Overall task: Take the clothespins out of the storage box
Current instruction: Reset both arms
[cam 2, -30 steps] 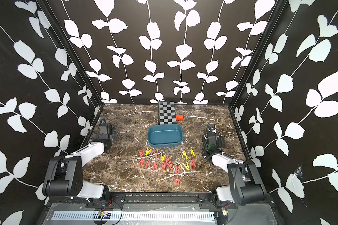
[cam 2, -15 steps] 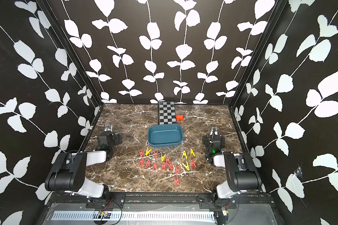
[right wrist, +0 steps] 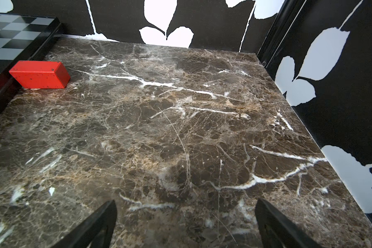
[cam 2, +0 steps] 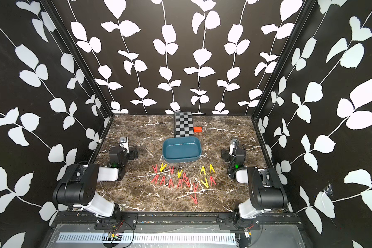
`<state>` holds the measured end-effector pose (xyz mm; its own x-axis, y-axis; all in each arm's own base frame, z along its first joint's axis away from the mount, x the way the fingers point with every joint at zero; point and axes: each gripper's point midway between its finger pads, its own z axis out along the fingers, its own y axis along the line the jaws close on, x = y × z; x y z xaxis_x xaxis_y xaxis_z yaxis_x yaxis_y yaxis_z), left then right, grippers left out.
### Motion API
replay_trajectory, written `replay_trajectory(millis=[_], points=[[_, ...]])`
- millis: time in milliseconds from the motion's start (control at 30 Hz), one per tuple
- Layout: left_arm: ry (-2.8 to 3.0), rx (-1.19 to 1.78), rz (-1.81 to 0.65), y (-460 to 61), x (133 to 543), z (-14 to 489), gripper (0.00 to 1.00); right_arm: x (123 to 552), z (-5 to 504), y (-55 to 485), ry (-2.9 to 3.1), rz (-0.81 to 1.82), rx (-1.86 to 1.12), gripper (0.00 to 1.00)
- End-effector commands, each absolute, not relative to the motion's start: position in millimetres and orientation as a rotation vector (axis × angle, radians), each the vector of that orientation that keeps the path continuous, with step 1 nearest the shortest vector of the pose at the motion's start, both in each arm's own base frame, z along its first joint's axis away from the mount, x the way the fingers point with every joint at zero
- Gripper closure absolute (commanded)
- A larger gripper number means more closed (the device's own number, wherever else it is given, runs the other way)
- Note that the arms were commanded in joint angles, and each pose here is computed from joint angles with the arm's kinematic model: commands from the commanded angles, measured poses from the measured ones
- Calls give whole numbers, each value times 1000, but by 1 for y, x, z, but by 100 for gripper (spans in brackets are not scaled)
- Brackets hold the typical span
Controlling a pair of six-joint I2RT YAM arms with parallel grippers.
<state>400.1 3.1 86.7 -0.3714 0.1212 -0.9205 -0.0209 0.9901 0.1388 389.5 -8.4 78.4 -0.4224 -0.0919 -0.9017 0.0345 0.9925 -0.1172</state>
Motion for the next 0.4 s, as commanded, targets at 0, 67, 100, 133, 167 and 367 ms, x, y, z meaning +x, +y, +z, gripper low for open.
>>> replay_trajectory(millis=[0,67,100,133,167,367], points=[[1906,95,140,-1,401,97,1,397,91,-7,1956,-133,-53,1],[1915,93,140,0,400,96,1,397,92,-7,1955,-132,-53,1],[1911,94,140,0,401,96,1,397,91,-7,1956,-132,-53,1],[1912,94,139,-1,401,96,1,397,92,-7,1955,-133,-53,1],[1915,94,141,0,400,96,1,397,91,-7,1957,-133,-53,1],[1915,93,141,0,400,96,1,397,91,-7,1957,-132,-53,1]])
